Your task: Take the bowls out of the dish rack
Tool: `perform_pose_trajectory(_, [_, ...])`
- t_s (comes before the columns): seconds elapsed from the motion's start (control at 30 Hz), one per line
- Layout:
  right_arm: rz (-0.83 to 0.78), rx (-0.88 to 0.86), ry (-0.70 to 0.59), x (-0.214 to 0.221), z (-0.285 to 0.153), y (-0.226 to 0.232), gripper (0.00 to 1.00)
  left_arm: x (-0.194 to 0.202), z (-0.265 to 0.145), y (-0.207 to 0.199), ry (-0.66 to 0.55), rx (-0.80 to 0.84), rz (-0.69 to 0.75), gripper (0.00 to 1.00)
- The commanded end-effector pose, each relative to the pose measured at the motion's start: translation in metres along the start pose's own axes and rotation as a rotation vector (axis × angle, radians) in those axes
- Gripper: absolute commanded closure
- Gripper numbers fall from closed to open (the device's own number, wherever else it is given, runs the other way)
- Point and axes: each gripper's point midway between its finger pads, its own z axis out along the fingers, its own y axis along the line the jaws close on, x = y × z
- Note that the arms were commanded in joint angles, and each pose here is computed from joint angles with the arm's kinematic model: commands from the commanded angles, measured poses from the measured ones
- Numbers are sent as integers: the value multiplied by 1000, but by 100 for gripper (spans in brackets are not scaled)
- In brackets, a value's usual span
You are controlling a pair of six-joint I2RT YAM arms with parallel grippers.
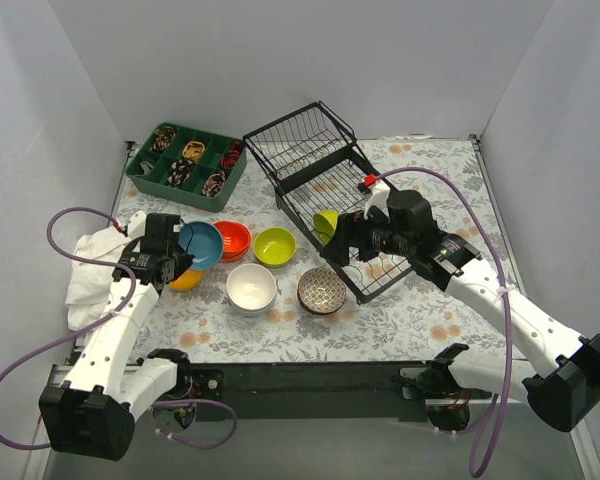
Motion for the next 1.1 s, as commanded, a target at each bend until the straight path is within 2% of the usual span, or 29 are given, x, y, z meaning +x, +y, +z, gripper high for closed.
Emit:
perform_pose_trajectory(0.0, [-60,6,-27,-12,-7,2,4,-1,4,19,27,-92,-57,100])
perform_pose_trajectory(0.23, [-94,37,13,2,-12,-7,3,-3,35,49,81,-159,-149,100])
perform_pose_trajectory(0.37, [-109,61,22,9,-18,-13,4,4,42,54,132,-158,-182,100])
perform_pose_trajectory(0.57, [-121,88,30,15,-23,-19,4,9,37,62,144,-185,-203,100])
perform_pose_trajectory(0.73, [-128,100,39,19,-23,-23,3,12,37,65,148,-197,-214,85])
perform_pose_trajectory(0.83, [-135,103,48,20,-20,-24,3,15,35,66,152,-196,-221,82])
perform_pose_trajectory(1.0, [-161,133,56,17,-14,-32,2,17,26,67,155,-185,-229,68])
perform_pose_trajectory(1.07, [-179,176,64,16,-11,-42,1,16,21,66,154,-181,-227,67])
